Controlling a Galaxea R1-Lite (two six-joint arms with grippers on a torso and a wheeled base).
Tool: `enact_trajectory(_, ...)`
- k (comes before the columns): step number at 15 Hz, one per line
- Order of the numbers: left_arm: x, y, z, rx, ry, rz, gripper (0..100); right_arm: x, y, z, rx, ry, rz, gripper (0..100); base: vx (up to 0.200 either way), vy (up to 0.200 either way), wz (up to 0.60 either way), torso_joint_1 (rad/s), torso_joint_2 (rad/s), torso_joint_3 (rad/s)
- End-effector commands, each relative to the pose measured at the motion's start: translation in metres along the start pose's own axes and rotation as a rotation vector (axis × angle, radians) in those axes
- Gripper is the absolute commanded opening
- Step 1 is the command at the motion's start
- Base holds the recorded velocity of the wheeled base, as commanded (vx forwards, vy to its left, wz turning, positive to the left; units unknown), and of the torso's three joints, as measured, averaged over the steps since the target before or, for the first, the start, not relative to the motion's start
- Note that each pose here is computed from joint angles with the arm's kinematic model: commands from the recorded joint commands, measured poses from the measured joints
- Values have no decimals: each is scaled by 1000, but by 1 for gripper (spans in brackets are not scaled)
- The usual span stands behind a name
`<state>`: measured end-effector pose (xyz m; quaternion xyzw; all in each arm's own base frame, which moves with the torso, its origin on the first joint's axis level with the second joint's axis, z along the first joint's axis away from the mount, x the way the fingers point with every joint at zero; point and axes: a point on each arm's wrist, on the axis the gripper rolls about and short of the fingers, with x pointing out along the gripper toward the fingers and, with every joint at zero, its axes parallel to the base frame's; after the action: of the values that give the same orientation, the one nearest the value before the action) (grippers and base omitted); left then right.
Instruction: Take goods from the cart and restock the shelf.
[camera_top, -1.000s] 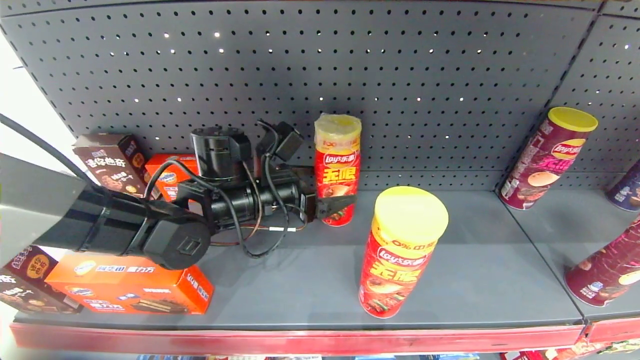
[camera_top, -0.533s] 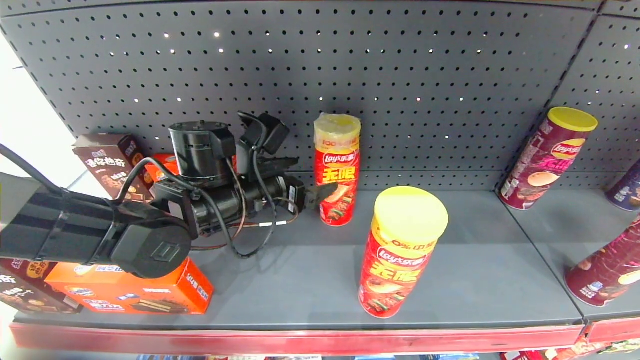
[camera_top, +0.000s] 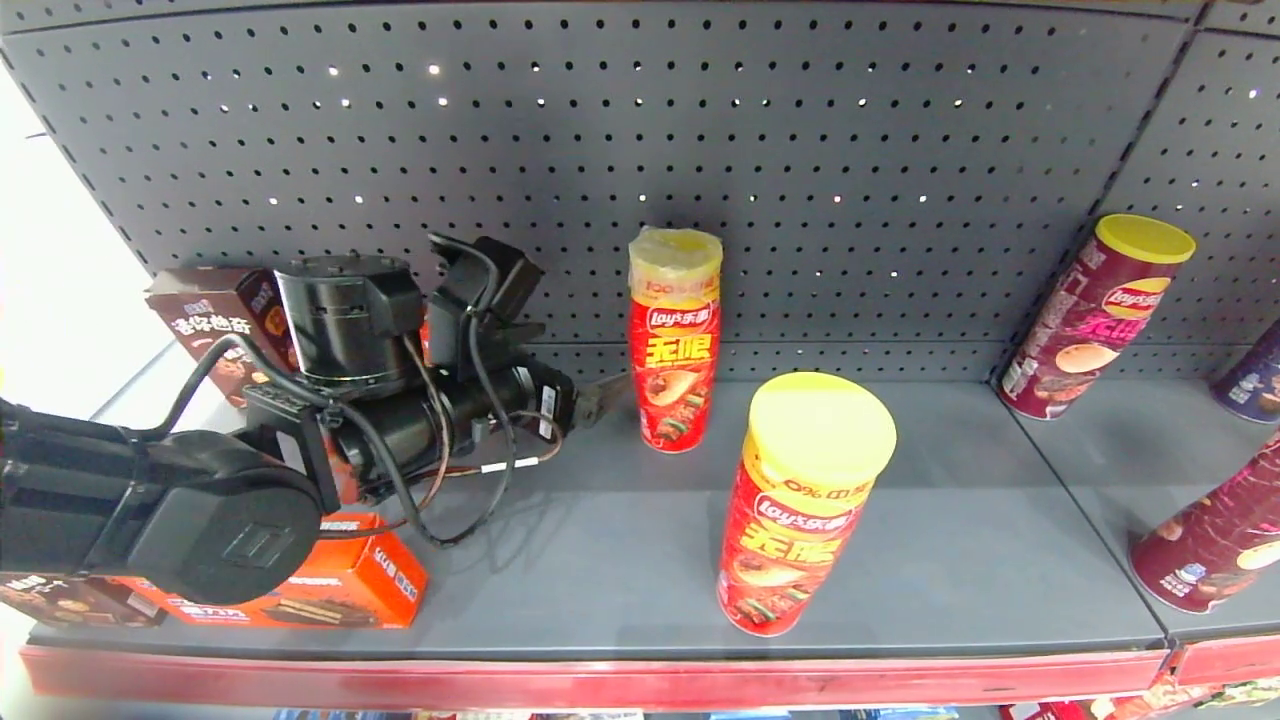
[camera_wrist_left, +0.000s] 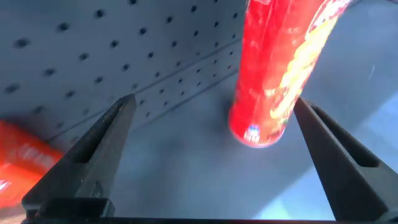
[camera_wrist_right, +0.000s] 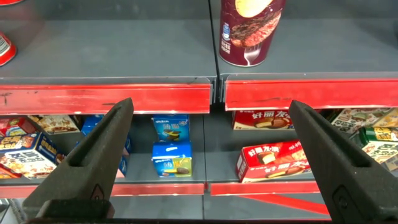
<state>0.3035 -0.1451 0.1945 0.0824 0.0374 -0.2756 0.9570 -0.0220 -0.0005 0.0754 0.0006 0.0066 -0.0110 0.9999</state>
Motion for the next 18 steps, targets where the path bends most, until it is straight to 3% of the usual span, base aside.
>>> enact_trajectory(1, -11, 11, 1, 53, 3, 44, 100, 0, 0, 0, 0, 2, 0, 100, 0, 0, 0, 0, 0, 0)
enact_trajectory(4, -10, 17, -4, 117, 51, 158, 100, 0, 0, 0, 0, 2, 0, 100, 0, 0, 0, 0, 0, 0)
enact_trajectory(6, 1, 18, -9, 159, 75, 187, 100, 0, 0, 0, 0, 2, 0, 100, 0, 0, 0, 0, 0, 0)
enact_trajectory(18, 41, -1, -10, 176, 67, 173, 100, 0, 0, 0, 0, 2, 0, 100, 0, 0, 0, 0, 0, 0)
